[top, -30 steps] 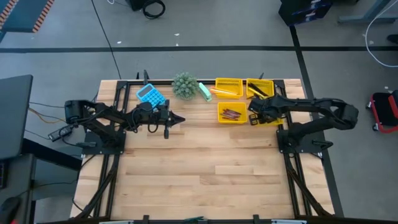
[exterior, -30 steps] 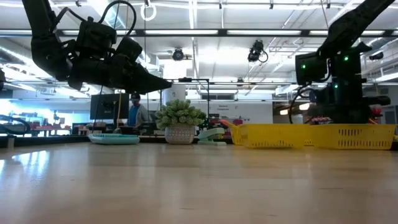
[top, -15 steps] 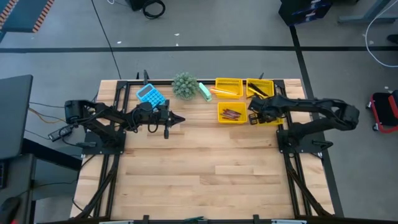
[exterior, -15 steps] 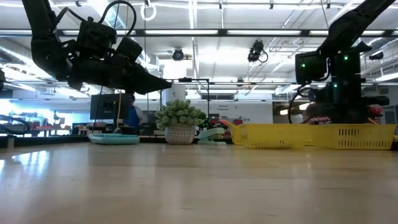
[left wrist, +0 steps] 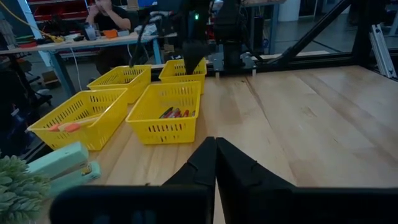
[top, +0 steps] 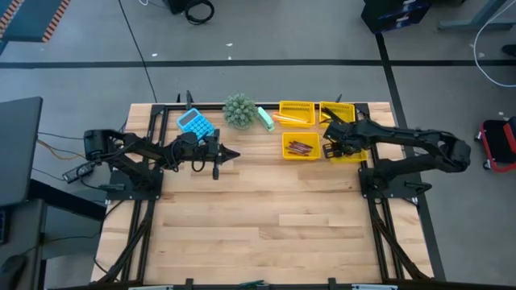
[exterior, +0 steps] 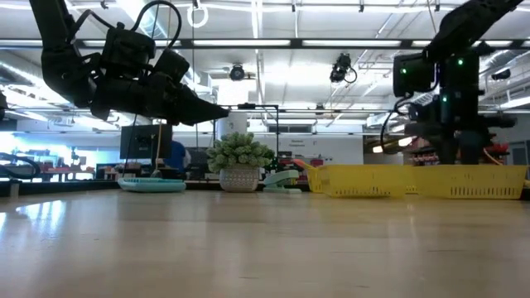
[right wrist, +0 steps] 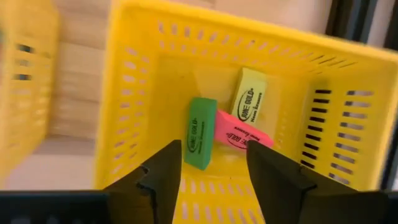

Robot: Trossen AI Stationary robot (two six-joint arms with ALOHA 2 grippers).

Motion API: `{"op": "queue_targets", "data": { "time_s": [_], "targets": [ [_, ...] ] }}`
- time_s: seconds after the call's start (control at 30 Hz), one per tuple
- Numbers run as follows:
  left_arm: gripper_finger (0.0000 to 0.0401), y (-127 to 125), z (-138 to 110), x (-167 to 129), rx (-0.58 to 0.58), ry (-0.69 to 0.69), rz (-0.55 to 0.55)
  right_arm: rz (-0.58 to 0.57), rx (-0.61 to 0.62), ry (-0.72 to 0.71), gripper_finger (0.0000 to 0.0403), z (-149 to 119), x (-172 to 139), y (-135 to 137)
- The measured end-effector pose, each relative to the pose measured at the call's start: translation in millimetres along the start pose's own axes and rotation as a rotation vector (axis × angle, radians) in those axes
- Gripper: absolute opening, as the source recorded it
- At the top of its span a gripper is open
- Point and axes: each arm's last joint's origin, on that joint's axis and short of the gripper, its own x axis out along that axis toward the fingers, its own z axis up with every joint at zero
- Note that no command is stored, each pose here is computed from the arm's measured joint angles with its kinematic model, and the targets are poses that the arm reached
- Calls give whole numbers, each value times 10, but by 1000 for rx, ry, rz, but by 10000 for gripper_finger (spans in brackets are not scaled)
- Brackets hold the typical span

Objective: Sort crayons/erasers/pens/pencils in bins
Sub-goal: Put the green crayon into the bottom left yellow bin

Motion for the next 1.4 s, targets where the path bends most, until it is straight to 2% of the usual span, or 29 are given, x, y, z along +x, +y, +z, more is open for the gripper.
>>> {"op": "queue_targets", "data": {
  "time_s": [0.23, 0.37, 0.63, 0.73, 0.93, 1.1, 1.27, 1.4],
  "targets": [
    [28, -2, -11, 0, 0, 11, -1, 80, -32, -51, 190, 46, -412, 115],
    [18, -2, -61, -2, 32, 64, 15, 160, -113, -90, 190, -21, -594, 266],
    [15, 4, -101, -6, 54, 112, 52, 444, -329, -198, 190, -395, -815, 683],
    [25, 6, -91, -5, 55, 101, 54, 503, -412, -258, 190, -560, -869, 809],
    [18, 6, -51, -9, 61, 74, 58, 488, -545, -360, 190, -830, -855, 970],
    [8, -77, 101, 41, 78, 7, 25, 496, -686, -442, 190, -1127, -774, 1197],
    [16, -330, 271, 147, 73, -46, -84, 528, -849, -488, 190, -1460, -619, 1443],
    [14, -628, 328, 254, 107, 33, -148, 496, -930, -483, 190, -1668, -463, 1519]
  ]
}}
